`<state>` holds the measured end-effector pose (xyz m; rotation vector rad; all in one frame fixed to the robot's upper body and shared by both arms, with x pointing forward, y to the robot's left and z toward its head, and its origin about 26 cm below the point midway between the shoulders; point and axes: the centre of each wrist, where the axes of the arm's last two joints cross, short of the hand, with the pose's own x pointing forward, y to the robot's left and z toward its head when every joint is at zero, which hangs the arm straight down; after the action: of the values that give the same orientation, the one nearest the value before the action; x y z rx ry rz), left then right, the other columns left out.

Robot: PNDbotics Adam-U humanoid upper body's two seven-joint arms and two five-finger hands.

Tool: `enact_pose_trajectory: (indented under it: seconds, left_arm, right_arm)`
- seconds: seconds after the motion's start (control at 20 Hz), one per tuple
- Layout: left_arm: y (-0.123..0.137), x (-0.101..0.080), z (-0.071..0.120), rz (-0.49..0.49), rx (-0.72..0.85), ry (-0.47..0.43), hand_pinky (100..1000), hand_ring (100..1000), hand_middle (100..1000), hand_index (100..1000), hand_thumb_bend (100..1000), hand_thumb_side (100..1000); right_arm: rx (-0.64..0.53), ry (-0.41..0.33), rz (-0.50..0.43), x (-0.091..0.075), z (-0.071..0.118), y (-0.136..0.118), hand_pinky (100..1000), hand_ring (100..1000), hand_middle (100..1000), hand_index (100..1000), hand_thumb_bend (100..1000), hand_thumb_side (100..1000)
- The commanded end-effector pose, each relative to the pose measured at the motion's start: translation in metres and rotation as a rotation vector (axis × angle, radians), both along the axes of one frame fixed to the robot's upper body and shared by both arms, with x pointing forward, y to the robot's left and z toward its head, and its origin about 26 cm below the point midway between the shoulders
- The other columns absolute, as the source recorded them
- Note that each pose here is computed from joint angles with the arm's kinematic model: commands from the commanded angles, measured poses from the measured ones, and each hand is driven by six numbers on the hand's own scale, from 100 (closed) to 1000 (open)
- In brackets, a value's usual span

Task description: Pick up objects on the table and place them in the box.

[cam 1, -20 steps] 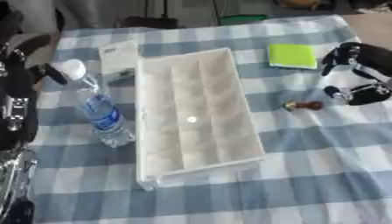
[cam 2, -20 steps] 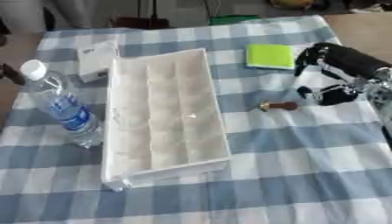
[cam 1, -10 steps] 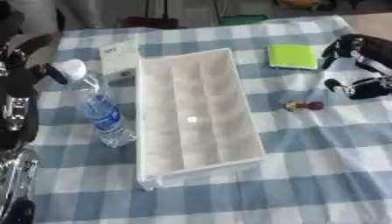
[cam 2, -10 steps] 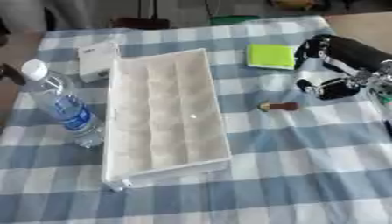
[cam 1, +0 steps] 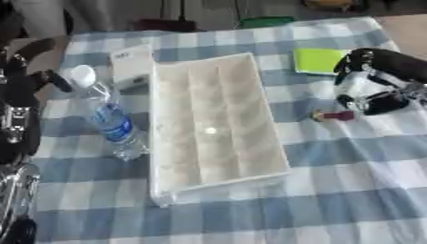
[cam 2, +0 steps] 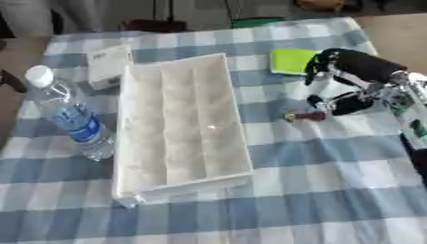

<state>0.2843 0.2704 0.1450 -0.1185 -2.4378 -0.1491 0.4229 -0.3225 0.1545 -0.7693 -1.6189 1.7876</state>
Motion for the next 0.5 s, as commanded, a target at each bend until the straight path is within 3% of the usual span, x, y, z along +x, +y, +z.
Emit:
enact_pose_trajectory:
  seconds: [0.05,0.5]
  left_arm:
    - [0.000,-0.002,0.008,-0.006,0.011,-0.028,412,800,927,869,512,479]
    - [0.000,-0.002,0.007,-0.004,0.011,-0.025,412,800,928,869,511,480]
  right_arm:
    - [-0.028,-0.018,0.009,0.002,0.009,0.001,972,793,744,669,272,185]
    - [-0.072,-0.018,0.096,-0.002,0.007,0.018,977,801,748,662,292,201]
